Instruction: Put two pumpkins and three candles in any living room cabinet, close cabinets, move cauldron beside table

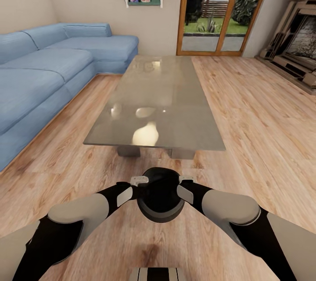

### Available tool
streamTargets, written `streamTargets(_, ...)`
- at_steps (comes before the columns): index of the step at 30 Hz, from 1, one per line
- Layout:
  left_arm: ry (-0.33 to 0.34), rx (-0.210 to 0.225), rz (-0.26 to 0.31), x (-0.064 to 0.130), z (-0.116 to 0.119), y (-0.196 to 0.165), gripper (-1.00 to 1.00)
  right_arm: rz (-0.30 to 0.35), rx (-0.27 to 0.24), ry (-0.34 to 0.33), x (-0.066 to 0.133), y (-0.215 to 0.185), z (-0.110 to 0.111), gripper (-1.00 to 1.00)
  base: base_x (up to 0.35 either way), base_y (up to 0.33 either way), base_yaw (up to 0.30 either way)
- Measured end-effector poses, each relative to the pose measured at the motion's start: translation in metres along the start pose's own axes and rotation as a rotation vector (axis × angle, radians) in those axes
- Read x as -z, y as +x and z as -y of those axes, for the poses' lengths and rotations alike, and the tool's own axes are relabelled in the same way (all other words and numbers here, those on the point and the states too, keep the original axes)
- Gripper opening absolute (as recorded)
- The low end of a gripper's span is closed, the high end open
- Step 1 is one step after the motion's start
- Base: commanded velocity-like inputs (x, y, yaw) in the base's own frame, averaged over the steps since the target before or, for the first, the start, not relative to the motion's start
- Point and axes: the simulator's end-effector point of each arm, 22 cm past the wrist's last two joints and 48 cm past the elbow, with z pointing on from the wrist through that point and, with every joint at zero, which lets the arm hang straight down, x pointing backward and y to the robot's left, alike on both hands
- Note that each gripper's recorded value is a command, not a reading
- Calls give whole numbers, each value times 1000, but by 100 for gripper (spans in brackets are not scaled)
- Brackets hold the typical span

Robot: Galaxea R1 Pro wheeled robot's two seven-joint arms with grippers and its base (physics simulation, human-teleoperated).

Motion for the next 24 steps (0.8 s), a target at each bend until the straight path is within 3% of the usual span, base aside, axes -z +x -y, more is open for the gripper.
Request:
streamTargets(10,0,-7,18,13,3,-11,100,16,1,7,14,-10,4,100,0,0,0)
streamTargets(13,-11,-8,3,13,1,-7,100,-9,11,11,14,-5,4,100,0,0,0)
streamTargets(18,-55,-11,-70,14,-9,9,100,-62,31,13,14,7,4,100,0,0,0)
streamTargets(24,-66,-17,-86,26,-9,7,100,-54,37,18,26,0,5,100,0,0,0)
